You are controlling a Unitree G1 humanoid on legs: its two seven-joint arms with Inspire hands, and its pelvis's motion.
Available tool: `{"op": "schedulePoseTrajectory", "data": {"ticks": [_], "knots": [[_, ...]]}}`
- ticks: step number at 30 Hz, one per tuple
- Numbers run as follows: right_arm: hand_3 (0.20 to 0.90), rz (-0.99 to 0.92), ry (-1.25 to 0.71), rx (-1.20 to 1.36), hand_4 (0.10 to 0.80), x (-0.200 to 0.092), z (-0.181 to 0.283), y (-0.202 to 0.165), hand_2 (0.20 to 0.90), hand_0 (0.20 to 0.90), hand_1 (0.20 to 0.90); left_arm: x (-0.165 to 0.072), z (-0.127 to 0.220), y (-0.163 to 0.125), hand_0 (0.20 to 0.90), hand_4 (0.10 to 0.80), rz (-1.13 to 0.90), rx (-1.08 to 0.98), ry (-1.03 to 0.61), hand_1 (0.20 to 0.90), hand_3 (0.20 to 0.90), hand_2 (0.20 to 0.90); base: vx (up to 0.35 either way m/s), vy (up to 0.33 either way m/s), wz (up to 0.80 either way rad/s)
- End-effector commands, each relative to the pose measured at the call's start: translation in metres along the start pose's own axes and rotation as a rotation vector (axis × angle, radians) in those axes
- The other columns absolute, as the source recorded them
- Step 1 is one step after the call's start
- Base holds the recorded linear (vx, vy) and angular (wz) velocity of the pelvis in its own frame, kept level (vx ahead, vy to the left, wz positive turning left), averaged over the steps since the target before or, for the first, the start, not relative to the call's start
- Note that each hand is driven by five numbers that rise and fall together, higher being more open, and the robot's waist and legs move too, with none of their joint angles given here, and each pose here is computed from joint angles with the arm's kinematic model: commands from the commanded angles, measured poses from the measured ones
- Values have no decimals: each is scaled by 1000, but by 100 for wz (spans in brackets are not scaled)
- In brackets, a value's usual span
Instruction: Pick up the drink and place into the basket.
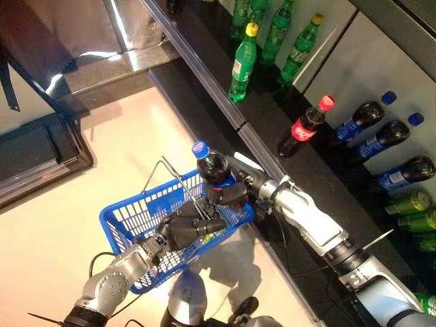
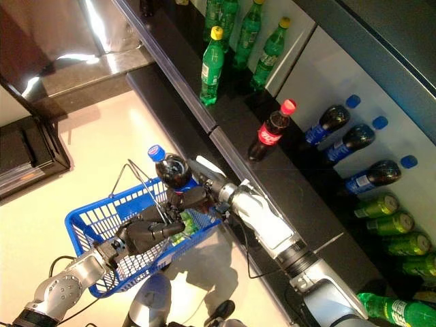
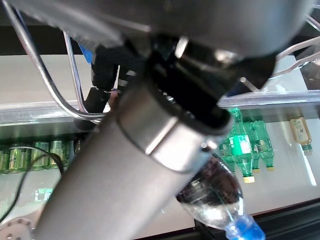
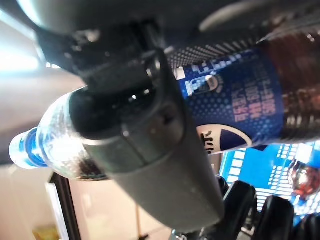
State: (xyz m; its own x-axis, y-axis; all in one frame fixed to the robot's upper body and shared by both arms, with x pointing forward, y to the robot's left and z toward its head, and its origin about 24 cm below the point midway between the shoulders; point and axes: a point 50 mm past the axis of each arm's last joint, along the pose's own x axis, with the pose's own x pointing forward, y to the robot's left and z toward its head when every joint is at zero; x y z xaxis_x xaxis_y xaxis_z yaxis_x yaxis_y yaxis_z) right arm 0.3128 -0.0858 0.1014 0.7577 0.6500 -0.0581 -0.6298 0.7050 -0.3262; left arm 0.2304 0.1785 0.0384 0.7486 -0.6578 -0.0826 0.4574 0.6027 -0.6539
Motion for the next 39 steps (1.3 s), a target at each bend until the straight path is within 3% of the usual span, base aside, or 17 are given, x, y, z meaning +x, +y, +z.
{"op": "schedulePoseTrajectory", "data": {"ticks": [1, 22, 33, 39], "knots": [[200, 57, -62, 169, 100, 13, -7, 42, 300, 300, 300, 18, 53, -184, 300, 100, -1241, 93, -407, 300, 200, 300, 0, 0, 0], [200, -176, -201, 260, 100, 4, 9, -2, 300, 300, 300, 17, 56, -178, 300, 100, -1231, 82, -405, 300, 200, 300, 0, 0, 0], [200, -196, -231, 229, 100, 2, 17, -12, 300, 300, 300, 18, 57, -177, 300, 100, -1226, 79, -402, 300, 200, 300, 0, 0, 0], [200, -117, -178, 131, 100, 2, 11, -5, 300, 300, 300, 17, 57, -177, 300, 100, -1232, 84, -395, 300, 200, 300, 0, 0, 0]]}}
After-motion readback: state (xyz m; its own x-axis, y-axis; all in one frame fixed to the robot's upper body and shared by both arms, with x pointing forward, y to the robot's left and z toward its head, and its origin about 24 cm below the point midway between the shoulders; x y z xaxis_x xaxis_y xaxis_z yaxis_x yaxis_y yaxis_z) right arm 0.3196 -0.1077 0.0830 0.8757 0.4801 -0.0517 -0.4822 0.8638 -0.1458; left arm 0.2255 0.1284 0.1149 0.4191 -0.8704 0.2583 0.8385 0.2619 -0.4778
